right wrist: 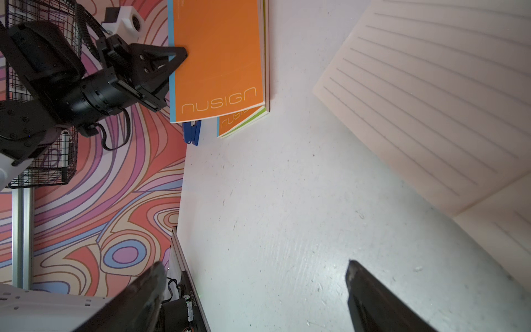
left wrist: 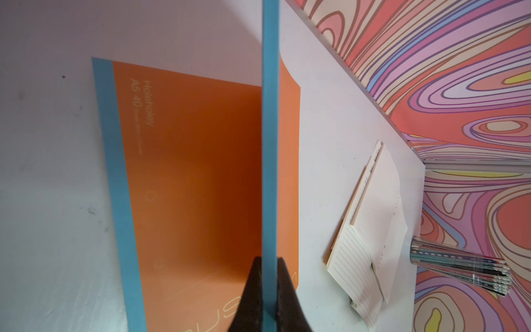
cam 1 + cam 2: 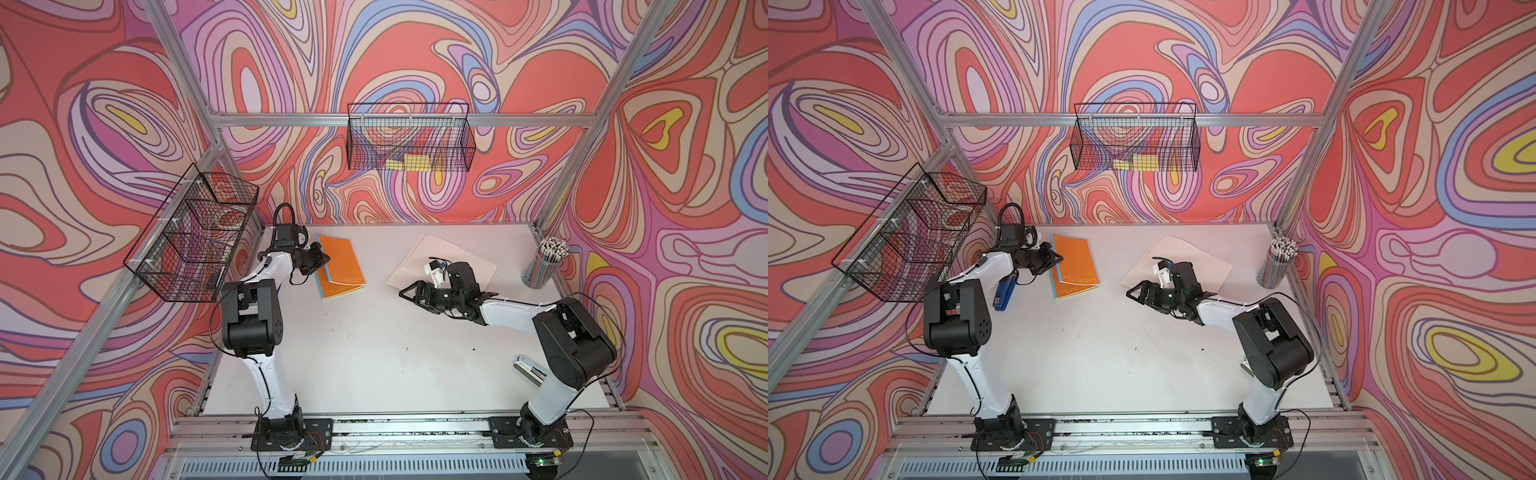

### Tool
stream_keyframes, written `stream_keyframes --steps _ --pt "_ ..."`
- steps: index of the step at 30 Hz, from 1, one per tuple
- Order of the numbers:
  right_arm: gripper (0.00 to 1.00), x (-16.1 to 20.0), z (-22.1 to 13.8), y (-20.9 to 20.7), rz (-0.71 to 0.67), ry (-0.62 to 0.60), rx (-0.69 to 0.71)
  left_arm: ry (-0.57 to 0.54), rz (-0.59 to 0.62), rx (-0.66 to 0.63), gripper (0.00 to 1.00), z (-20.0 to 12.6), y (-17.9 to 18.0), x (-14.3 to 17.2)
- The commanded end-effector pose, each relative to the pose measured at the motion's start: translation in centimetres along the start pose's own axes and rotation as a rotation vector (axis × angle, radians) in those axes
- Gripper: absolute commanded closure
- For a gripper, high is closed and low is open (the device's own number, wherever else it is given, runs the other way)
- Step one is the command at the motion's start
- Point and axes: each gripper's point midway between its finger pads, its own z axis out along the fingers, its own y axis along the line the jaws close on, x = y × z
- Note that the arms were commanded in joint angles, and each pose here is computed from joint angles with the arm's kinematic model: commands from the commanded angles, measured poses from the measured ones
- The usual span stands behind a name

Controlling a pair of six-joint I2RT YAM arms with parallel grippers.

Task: Close the notebook
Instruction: Place the notebook at the notebook.

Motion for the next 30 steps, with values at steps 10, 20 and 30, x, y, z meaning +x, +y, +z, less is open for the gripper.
stream_keyframes --steps 10,20,30 --pt "0.02 0.5 0.3 -0.9 0.015 0.014 -0.001 0.028 0.005 -0.152 1.00 1.3 4.4 1.2" --pt "0.02 0.6 0.5 -1.0 0.024 0.014 -0.008 0.077 0.025 -0.188 1.00 2.2 5.5 1.8" --pt "0.02 1.1 0.9 -1.8 0.042 0.032 0.001 0.082 0.028 -0.234 1.00 2.6 6.6 1.8"
